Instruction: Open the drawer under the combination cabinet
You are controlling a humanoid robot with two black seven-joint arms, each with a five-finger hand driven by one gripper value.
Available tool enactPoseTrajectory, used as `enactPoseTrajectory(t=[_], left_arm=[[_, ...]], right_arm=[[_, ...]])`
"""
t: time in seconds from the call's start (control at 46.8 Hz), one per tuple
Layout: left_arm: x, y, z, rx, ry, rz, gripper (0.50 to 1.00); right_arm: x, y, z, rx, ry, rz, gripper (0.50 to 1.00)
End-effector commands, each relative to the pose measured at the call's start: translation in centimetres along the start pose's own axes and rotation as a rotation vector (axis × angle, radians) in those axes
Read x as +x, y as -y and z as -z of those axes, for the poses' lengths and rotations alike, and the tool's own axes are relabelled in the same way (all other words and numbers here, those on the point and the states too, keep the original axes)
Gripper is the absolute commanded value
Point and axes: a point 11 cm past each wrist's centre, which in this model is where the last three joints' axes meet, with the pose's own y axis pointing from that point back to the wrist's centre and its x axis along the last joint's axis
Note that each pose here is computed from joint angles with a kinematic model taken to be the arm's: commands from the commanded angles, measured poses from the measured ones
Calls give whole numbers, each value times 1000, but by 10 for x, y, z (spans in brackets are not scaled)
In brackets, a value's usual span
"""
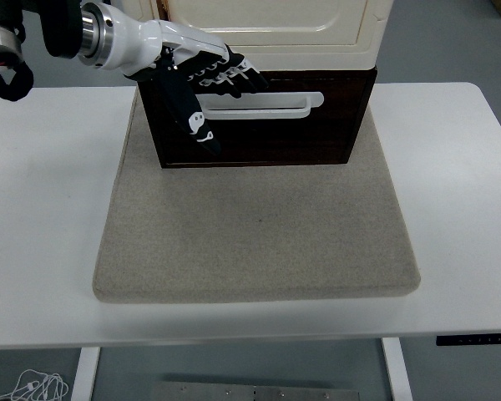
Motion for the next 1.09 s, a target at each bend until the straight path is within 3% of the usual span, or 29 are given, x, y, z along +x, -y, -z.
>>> enactPoseTrajectory(t=[0.0, 0.256, 0.641, 0.748, 1.068], left_arm=[[0, 4, 6, 19, -13, -15, 1000], [8, 24, 11, 48, -43, -44, 1000], [14, 32, 21, 67, -67, -54, 1000], [5, 46, 20, 67, -68, -24, 1000], [2, 58, 14, 65, -58, -10, 1000]], right_arm=[[0, 0, 0, 0, 0, -1, 928], [0, 0, 0, 0, 0, 1, 926], [0, 0, 0, 0, 0, -1, 928], [0, 0, 0, 0, 0, -1, 928], [0, 0, 0, 0, 0, 1, 926]])
